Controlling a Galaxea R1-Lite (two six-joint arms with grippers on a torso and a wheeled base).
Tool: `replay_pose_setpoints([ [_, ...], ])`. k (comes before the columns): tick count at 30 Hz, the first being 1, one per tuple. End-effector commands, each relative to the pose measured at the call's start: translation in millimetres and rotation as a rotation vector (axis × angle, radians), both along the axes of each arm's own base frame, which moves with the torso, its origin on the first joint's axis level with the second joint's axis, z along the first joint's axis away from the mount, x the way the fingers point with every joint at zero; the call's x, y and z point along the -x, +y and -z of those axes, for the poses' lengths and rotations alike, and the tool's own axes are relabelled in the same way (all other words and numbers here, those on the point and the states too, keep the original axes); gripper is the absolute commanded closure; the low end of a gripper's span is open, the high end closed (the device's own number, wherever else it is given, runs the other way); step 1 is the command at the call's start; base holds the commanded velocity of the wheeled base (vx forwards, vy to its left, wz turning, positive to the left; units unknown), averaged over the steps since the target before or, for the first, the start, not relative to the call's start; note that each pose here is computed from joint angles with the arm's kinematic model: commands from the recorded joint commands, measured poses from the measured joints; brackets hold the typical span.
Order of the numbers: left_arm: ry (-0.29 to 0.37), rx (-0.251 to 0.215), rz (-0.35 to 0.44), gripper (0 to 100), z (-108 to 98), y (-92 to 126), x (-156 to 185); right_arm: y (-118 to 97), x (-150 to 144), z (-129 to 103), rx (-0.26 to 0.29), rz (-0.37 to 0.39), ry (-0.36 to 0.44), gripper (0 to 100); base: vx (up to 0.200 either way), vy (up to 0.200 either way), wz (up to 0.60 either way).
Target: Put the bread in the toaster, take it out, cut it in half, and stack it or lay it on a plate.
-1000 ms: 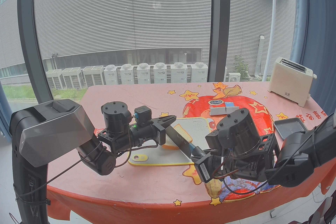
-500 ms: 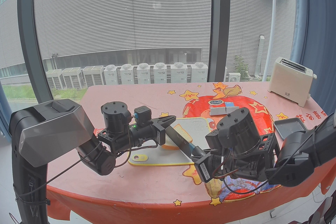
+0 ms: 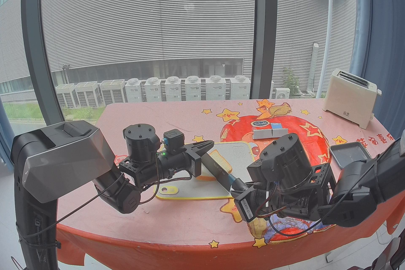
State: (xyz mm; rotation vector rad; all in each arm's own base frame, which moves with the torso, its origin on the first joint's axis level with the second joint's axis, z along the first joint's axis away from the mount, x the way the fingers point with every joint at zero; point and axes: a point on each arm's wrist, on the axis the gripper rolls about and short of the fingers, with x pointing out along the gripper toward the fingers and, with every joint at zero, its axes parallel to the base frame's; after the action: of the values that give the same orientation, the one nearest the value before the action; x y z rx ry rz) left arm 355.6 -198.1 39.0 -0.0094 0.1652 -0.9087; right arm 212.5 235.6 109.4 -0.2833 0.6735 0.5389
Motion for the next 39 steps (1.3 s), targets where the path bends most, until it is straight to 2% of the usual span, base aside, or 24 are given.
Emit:
replay_pose_setpoints([
  [1,0.003,-0.001,0.012,100,0.7,-3.0,3.3,-0.2,-0.4,2.5,0.008,0.001,0.007,100,0.000,0.000,0.00],
  [19,0.009,-0.003,0.005,100,4.1,-0.9,1.9,1.5,-3.4,-8.2,-0.025,0.009,-0.030,100,0.000,0.000,0.00],
  [24,0.010,-0.003,0.005,100,4.4,-0.8,2.1,1.6,-3.6,-8.0,-0.017,0.012,-0.027,100,0.000,0.000,0.00],
  [30,0.009,-0.003,0.005,100,4.2,-0.8,2.1,2.1,-2.1,4.4,0.015,0.009,0.001,100,0.000,0.000,0.00],
  [39,-0.010,0.006,0.010,100,-2.3,-1.6,4.4,1.9,-2.6,3.4,0.012,0.011,-0.002,100,0.000,0.000,0.00],
])
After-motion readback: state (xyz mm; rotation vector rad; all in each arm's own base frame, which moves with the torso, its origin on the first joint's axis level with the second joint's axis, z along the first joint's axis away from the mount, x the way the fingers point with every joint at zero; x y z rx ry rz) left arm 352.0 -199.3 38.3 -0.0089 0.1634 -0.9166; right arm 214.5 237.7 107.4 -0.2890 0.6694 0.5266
